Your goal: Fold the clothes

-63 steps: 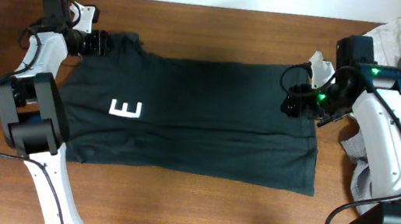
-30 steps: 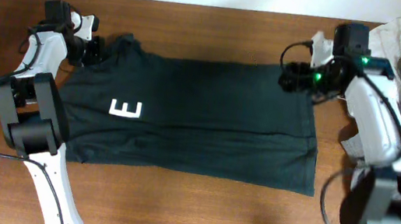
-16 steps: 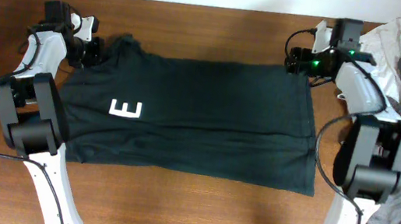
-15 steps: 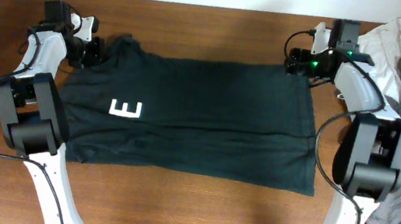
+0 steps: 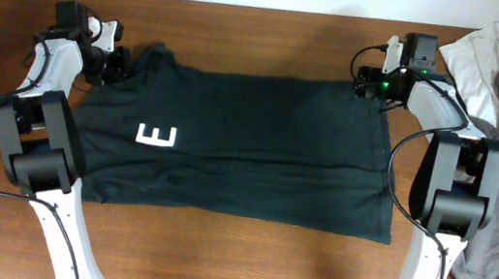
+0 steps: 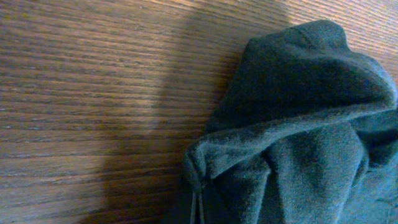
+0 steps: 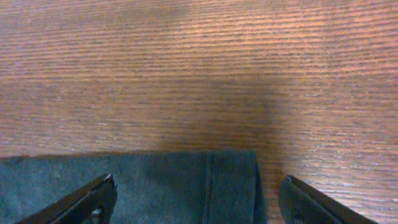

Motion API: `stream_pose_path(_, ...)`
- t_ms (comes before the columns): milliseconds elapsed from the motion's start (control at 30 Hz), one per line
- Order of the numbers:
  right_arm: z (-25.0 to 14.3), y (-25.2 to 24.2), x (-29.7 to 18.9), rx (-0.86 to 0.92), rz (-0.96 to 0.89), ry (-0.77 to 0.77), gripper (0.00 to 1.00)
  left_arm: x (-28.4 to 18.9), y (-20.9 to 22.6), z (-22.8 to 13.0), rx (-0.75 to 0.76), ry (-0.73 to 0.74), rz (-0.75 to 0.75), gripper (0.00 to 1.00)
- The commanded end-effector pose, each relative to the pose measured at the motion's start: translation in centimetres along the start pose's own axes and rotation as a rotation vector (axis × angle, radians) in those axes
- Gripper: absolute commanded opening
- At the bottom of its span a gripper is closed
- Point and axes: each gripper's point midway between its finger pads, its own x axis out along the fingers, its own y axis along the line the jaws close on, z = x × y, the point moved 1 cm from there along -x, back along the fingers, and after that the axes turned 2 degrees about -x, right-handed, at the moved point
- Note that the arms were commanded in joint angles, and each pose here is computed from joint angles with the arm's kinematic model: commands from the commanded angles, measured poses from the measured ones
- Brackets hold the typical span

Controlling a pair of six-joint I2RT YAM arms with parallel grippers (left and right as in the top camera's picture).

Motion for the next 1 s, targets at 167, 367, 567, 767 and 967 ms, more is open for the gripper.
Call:
stream_pose_path(167, -1.4, 0.5, 2.2, 0.0, 0.0, 0.036, 0.44, 0.3, 0.3, -0.5, -0.02, 0.02, 0.007, 0.01)
stream_pose_path(367, -1.5, 0.2, 2.2, 0.022, -0.015, 0.041, 0.2, 0.3, 0.3, -0.5, -0.02, 0.02, 0.007, 0.01)
stream_pose_path(567, -2.8, -0.7, 1.7, 0.066, -0.065, 0.1, 0.04, 0.2, 0.3, -0.4, -0.019, 0.018, 0.007, 0.01)
stream_pose_path(767, -1.7, -1.1, -1.6, 0.083, -0.077, 0.107, 0.05, -2.3, -0.9, 1.7, 0.011, -0.049, 0.004, 0.01)
stream_pose_path(967, 0.5, -1.0, -5.8, 0.085, -0.094, 0.08, 0.13, -5.8, -2.5, 3.0, 0.032, -0.095, 0.006, 0.01)
